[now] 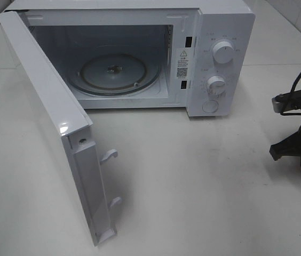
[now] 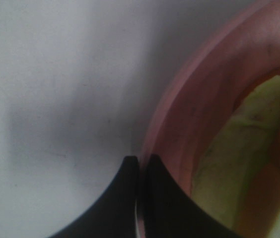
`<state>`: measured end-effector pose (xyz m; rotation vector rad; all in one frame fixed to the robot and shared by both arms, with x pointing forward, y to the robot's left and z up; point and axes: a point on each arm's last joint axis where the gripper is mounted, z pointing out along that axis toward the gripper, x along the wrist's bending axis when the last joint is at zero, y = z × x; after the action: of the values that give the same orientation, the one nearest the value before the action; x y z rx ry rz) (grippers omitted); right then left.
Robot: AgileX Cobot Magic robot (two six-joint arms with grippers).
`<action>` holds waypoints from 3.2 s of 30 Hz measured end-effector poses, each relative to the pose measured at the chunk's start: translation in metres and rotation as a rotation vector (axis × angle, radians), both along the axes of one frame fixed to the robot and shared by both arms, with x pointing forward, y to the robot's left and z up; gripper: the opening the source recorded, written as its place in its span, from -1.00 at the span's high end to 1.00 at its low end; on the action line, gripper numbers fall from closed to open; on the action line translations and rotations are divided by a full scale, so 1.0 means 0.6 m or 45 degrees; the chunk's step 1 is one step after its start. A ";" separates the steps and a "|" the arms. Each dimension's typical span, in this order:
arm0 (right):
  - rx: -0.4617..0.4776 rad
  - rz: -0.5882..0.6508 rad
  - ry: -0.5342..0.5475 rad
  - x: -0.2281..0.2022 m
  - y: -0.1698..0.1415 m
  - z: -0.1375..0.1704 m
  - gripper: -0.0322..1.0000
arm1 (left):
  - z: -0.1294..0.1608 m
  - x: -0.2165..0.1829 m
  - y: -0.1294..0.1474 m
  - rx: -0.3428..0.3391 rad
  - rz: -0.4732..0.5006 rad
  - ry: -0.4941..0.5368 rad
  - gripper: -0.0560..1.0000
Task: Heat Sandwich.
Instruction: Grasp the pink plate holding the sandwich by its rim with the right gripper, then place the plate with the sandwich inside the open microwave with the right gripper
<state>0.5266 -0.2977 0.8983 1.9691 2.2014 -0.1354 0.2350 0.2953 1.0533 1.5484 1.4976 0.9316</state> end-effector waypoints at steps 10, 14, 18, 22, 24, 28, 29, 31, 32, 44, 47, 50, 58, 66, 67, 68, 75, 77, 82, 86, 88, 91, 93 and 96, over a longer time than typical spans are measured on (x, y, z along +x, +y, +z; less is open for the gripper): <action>-0.088 0.023 0.025 -0.005 0.004 0.006 0.88 | 0.000 0.000 0.000 0.000 0.000 0.000 -0.98; -0.121 0.016 0.016 -0.009 0.004 0.020 0.88 | 0.000 0.000 0.000 0.000 0.000 0.000 -0.98; -0.144 0.008 0.018 -0.013 0.003 0.031 0.88 | 0.000 0.000 0.000 0.000 0.000 0.000 -0.98; -0.164 0.021 0.015 -0.021 0.011 0.048 0.88 | 0.000 0.000 0.000 0.000 0.000 0.000 -0.98; -0.172 0.041 0.002 -0.025 0.020 0.061 0.88 | 0.000 0.000 0.000 0.000 0.000 0.000 -0.98; -0.186 0.064 0.015 -0.034 0.032 0.072 0.88 | 0.000 0.000 0.000 0.000 0.000 0.000 -0.98; -0.190 0.072 0.019 -0.036 0.036 0.074 0.88 | 0.000 0.000 0.000 0.000 0.000 0.000 -0.98; -0.190 0.082 0.017 -0.038 0.040 0.077 0.88 | 0.000 0.000 0.000 0.000 0.000 0.000 -0.98; -0.193 0.102 0.006 -0.042 0.048 0.085 0.88 | 0.000 0.000 0.000 0.000 0.000 0.000 -0.98; -0.236 0.261 0.028 -0.074 0.106 0.112 0.87 | 0.000 0.000 0.000 0.000 0.000 0.000 -0.98; -0.238 0.295 0.027 -0.080 0.117 0.115 0.87 | 0.000 0.000 0.000 0.000 0.000 0.000 -0.98; -0.232 0.339 0.016 -0.089 0.133 0.121 0.87 | 0.000 0.000 0.000 0.000 0.000 0.000 -0.98; -0.232 0.470 0.013 -0.119 0.176 0.135 0.87 | 0.000 0.000 0.000 0.000 0.000 0.000 -0.98; -0.228 0.614 -0.012 -0.144 0.215 0.141 0.87 | 0.000 0.000 0.000 0.000 0.000 0.000 -0.98; -0.228 0.614 -0.012 -0.144 0.215 0.141 0.87 | 0.000 0.000 0.000 0.000 0.000 0.000 -0.98; -0.226 0.630 -0.014 -0.147 0.219 0.142 0.87 | 0.000 0.000 0.000 0.000 0.000 0.000 -0.98; -0.217 0.741 -0.032 -0.170 0.247 0.145 0.87 | 0.000 0.000 0.000 0.000 0.000 0.000 -0.98; -0.218 0.759 -0.032 -0.172 0.250 0.145 0.87 | 0.000 0.000 0.000 0.000 0.000 0.000 -0.98; -0.223 0.878 -0.028 -0.187 0.267 0.145 0.87 | 0.000 0.000 0.000 0.000 0.000 0.000 -0.98; -0.227 0.923 -0.025 -0.193 0.273 0.145 0.87 | 0.000 0.000 0.000 0.000 0.000 0.000 -0.98; -0.232 0.979 -0.020 -0.197 0.278 0.145 0.87 | 0.000 0.000 0.000 0.000 0.000 0.000 -0.98; -0.233 1.040 -0.016 -0.198 0.281 0.145 0.87 | 0.000 0.000 0.000 0.000 0.000 0.000 -0.98; -0.234 1.081 -0.014 -0.198 0.282 0.145 0.87 | 0.000 0.000 0.000 0.000 0.000 0.000 -0.98; -0.231 1.149 -0.016 -0.196 0.284 0.144 0.87 | 0.000 0.000 0.000 0.000 0.000 0.000 -0.98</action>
<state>0.4087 -0.1271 0.9850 0.7502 2.7019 -0.1750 0.2350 0.2953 1.0533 1.5484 1.4976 0.9316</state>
